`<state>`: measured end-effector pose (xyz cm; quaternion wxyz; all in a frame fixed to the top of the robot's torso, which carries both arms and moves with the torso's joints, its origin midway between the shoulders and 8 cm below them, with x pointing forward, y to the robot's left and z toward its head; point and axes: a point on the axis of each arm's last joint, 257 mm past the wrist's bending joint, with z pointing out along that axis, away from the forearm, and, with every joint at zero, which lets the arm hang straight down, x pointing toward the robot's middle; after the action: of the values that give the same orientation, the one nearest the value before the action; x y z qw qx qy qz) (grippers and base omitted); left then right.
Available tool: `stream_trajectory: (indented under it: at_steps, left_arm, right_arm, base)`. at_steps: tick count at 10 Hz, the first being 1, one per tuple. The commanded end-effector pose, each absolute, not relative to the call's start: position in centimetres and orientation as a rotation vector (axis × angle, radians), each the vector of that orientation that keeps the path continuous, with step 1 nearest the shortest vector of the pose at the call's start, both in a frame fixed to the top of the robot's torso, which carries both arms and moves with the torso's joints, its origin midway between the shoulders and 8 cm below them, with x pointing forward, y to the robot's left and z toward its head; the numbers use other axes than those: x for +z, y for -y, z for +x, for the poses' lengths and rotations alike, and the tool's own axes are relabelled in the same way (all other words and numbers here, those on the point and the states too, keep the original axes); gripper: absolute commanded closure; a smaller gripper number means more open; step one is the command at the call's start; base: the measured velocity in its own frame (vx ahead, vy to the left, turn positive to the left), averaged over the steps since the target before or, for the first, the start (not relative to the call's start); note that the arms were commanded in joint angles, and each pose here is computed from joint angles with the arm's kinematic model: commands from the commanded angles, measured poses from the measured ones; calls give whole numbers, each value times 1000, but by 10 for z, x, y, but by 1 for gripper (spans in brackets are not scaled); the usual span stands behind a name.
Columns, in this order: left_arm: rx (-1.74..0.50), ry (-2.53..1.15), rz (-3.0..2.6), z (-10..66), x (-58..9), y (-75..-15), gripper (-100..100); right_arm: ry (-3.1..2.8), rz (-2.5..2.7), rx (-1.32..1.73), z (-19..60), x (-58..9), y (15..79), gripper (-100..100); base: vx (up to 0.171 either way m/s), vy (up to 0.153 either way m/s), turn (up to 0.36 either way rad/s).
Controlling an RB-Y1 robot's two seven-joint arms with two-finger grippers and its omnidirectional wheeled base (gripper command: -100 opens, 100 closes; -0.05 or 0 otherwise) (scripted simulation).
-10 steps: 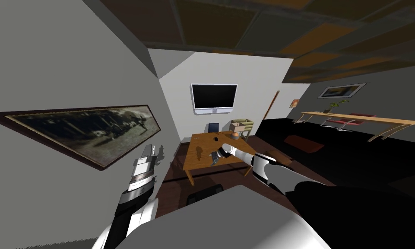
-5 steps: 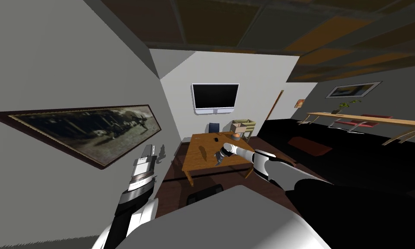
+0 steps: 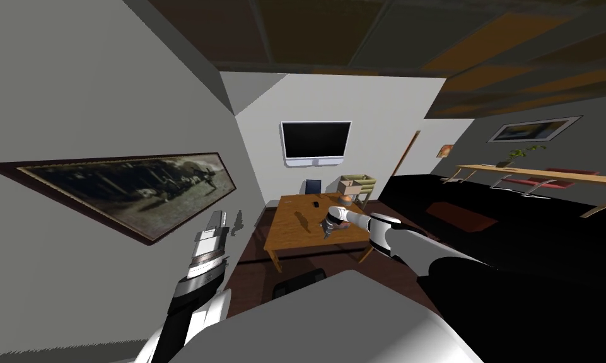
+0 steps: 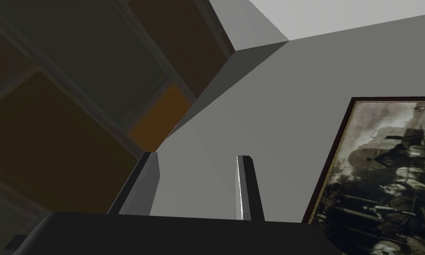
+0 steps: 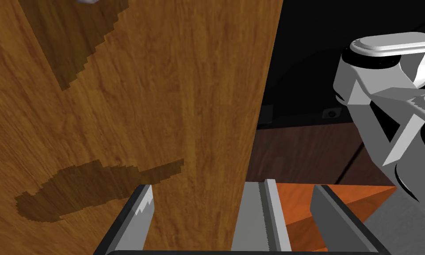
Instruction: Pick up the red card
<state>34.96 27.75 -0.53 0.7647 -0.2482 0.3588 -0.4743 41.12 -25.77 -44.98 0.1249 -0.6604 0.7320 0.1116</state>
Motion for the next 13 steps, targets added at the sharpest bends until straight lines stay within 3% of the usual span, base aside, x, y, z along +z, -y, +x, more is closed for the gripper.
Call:
stream_trajectory:
  at_steps: [1,9,10,11,12,13]
  left_arm:
    - [-1031,-780,-539,350,-5,-278,0]
    - [-1031,-780,-539,350,-5,-278,0]
    - [-1031,-780,-539,350,-5,-278,0]
    - [-1031,-780,-539,350,-5,-278,0]
    - [-1031,-780,-540,350,-5,-278,0]
    - [-1031,-780,-540,350,-5,-278,0]
  right_arm:
    - [-2169,-1938,292,412,-452,272,-100]
    - [-2419,-2028,-16,414,-440,399,-100]
    - [-2392,-2027,16,414,-442,387,-100]
    - [-2399,-2025,10,413,-442,389,0]
    - [-2402,-2021,10,406,-454,389,-100]
    - [-2402,-2021,10,406,-454,389,-100]
  base:
    - [16,-44,25]
    - [18,-50,38]
    - [10,-32,9]
    - [2,-6,-1]
    - [24,-3,32]
    - [25,-3,15]
